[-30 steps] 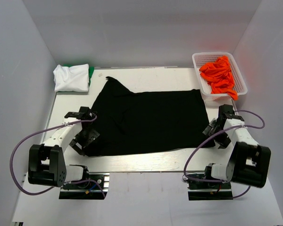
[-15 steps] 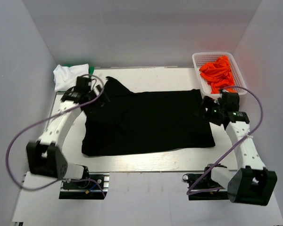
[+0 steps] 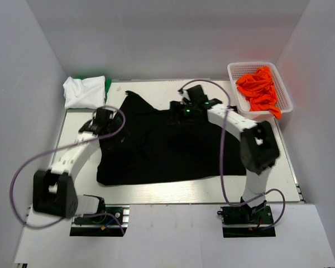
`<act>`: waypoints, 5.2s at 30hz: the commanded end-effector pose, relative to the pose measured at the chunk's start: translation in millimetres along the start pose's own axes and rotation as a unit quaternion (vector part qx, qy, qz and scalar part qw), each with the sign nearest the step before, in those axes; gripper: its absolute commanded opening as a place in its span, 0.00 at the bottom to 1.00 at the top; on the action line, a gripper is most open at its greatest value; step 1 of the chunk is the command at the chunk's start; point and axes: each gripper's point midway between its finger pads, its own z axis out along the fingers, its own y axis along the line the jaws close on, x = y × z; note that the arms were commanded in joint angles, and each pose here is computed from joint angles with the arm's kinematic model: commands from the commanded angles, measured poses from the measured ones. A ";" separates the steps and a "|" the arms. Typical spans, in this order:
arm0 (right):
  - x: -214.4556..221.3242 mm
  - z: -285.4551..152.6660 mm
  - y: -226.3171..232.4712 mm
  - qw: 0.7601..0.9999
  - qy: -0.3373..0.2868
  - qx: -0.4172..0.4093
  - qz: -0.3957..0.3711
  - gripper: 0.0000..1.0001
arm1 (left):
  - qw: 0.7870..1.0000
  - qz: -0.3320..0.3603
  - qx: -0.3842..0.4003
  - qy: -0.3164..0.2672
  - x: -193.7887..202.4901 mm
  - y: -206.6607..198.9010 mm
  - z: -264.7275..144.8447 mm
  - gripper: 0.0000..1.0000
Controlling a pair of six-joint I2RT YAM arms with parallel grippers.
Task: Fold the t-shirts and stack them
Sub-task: Fold the flattened tshirt in 1/3 of the way, then grap the side of the flattened tshirt furthest away from the robot with both arms
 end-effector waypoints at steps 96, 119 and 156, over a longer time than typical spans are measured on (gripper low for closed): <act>-21.2 124.5 71.3 0.977 0.021 -0.197 -0.075 0.90 | 0.995 -0.061 -0.056 0.057 109.8 89.7 27.4 1.00; 12.6 -78.8 -43.1 0.991 -0.095 0.093 0.034 0.90 | 0.993 -0.027 0.117 0.011 23.8 -27.7 10.7 1.00; 46.1 -144.9 -93.1 0.968 -0.097 0.213 0.092 0.90 | 0.993 -0.035 0.027 -0.110 -46.6 -12.8 -21.1 1.00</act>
